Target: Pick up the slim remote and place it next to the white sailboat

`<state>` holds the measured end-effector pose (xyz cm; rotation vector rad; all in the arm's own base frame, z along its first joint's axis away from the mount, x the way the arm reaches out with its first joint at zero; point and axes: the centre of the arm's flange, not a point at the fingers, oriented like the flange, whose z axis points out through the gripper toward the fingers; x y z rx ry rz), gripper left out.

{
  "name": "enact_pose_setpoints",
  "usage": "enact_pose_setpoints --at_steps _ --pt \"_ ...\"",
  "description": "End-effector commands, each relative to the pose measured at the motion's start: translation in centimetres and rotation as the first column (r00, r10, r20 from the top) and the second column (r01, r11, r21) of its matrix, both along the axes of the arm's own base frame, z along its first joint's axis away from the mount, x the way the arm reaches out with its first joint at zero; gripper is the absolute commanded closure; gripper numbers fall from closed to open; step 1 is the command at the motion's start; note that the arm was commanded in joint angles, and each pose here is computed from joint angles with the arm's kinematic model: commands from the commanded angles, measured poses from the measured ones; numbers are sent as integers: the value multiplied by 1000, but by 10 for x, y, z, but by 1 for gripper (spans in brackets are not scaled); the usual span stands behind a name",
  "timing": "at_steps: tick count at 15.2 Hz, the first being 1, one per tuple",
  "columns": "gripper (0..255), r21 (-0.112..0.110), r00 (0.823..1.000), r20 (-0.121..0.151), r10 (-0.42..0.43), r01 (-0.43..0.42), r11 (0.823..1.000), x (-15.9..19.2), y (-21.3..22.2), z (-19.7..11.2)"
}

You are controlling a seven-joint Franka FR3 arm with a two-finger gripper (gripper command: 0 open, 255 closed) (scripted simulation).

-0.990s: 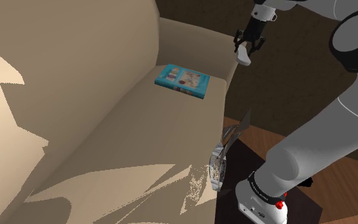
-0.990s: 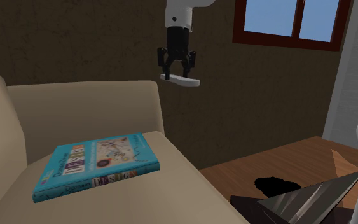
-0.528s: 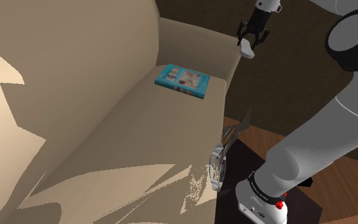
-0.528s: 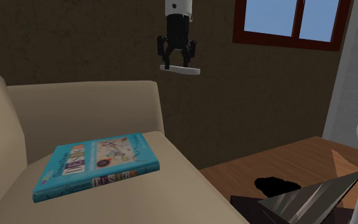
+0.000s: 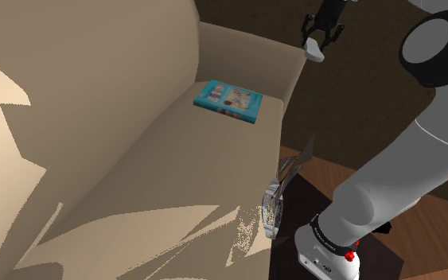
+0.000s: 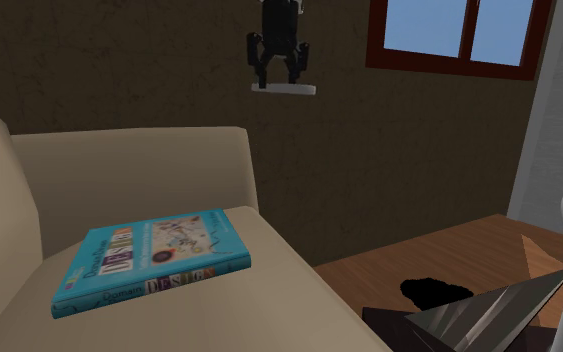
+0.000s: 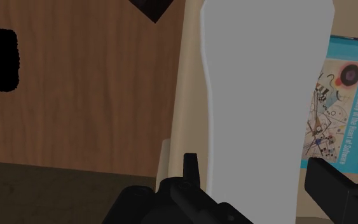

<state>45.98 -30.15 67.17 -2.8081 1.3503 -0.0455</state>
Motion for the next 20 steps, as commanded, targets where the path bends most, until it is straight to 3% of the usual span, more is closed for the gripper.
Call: enact_pose_setpoints --at_steps 1,3,20 --pt "255 0 1000 0 0 0 1000 0 0 10" --pt "255 0 1000 0 0 0 1000 0 0 20" --pt "255 0 1000 0 0 0 1000 -59 217 21"
